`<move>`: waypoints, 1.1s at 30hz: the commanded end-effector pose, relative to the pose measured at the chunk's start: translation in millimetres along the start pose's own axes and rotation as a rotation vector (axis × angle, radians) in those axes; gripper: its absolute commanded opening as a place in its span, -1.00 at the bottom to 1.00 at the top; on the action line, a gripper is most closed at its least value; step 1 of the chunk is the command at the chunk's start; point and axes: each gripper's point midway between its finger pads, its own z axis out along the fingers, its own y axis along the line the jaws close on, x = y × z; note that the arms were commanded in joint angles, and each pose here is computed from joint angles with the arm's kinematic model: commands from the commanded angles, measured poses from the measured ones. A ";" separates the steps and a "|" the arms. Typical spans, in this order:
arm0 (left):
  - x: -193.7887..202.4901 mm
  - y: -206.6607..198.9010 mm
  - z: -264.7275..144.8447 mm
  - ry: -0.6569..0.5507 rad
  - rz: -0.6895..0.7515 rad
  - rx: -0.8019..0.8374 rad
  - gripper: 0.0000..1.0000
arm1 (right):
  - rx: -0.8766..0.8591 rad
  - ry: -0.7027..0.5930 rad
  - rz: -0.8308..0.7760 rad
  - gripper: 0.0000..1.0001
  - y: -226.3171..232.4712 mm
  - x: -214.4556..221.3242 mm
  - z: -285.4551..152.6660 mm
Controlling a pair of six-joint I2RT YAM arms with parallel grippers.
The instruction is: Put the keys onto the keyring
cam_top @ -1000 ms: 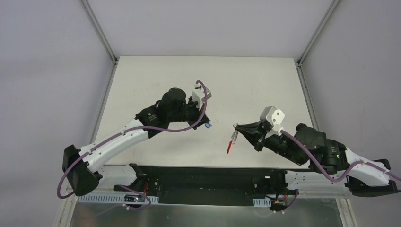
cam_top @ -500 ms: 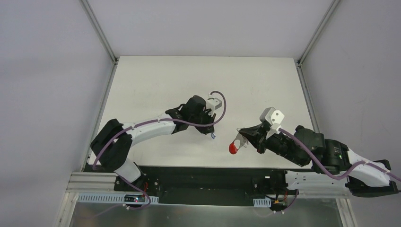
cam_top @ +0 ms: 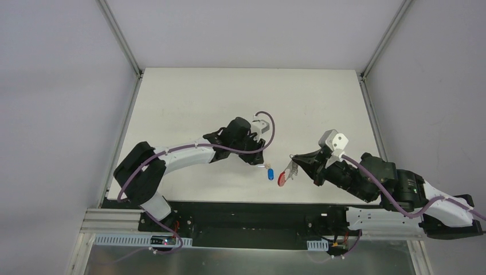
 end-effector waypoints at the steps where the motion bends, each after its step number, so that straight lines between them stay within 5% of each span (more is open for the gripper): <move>1: -57.4 -26.0 -43.2 -0.167 0.081 0.021 -0.26 | -0.005 -0.033 0.024 -1.00 0.4 -7.2 -1.9; 11: -108.6 -91.9 -147.1 -0.409 0.203 0.209 -0.19 | -0.149 -0.036 0.054 -1.00 22.1 -17.7 -12.8; 20: -117.3 -155.5 -217.6 -0.497 0.325 0.480 -0.15 | -0.299 -0.040 0.095 -1.00 55.0 -40.4 -11.2; 33: -114.0 -202.1 -287.2 -0.613 0.419 0.706 -0.02 | -0.354 -0.214 0.163 -1.00 77.9 -91.7 9.3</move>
